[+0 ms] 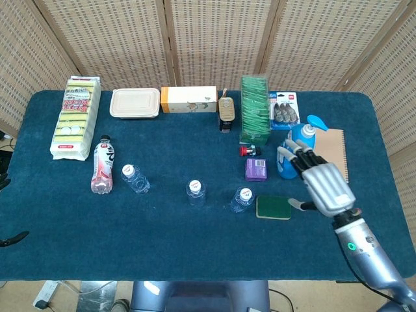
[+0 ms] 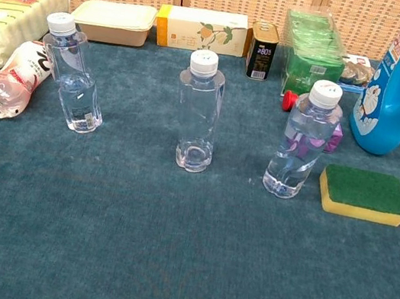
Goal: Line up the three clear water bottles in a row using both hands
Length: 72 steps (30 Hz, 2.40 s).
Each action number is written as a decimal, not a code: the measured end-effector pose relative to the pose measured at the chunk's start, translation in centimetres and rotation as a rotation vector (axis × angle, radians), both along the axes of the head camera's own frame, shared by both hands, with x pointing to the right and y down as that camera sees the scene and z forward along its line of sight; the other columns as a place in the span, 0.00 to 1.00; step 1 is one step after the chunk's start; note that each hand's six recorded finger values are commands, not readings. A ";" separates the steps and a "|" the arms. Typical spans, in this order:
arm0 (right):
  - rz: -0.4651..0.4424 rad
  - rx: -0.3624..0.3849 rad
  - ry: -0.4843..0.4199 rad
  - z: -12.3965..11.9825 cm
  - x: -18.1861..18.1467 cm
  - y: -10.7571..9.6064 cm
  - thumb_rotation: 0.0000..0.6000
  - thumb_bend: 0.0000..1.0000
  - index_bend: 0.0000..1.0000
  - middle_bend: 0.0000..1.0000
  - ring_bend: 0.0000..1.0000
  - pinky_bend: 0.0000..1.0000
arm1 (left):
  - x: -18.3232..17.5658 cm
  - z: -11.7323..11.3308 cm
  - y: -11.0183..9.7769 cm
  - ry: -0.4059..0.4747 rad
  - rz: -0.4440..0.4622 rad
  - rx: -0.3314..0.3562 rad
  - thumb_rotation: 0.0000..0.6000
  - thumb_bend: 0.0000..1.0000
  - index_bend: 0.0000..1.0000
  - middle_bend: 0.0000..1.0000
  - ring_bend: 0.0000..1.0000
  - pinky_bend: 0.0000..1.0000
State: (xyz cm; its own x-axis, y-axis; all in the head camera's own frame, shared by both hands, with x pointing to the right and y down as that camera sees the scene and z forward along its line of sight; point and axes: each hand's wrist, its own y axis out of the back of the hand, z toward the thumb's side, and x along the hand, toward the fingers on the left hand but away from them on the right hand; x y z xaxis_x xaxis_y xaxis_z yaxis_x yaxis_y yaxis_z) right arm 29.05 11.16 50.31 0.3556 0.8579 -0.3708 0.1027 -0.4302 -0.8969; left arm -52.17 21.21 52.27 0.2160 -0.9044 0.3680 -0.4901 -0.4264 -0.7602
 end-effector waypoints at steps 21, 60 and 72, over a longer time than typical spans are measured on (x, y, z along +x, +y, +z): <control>0.318 -0.081 -0.127 3.0 13.2 12.5 1.00 0.00 0.08 0.03 0.01 0.23 | 9.2 10.8 -7.5 0.403 0.046 -0.160 1.00 0.06 0.00 0.00 0.00 0.05; 0.329 -0.100 -0.244 2.5 13.8 12.9 1.00 0.00 0.09 0.03 0.01 0.23 | 21.6 21.0 -9.0 0.401 0.068 -0.297 1.00 0.16 0.09 0.16 0.09 0.26; 0.322 -0.112 -0.250 2.7 13.7 12.9 1.00 0.00 0.10 0.03 0.01 0.23 | 22.2 21.4 -9.2 0.364 0.018 -0.249 1.00 0.23 0.57 0.53 0.40 0.50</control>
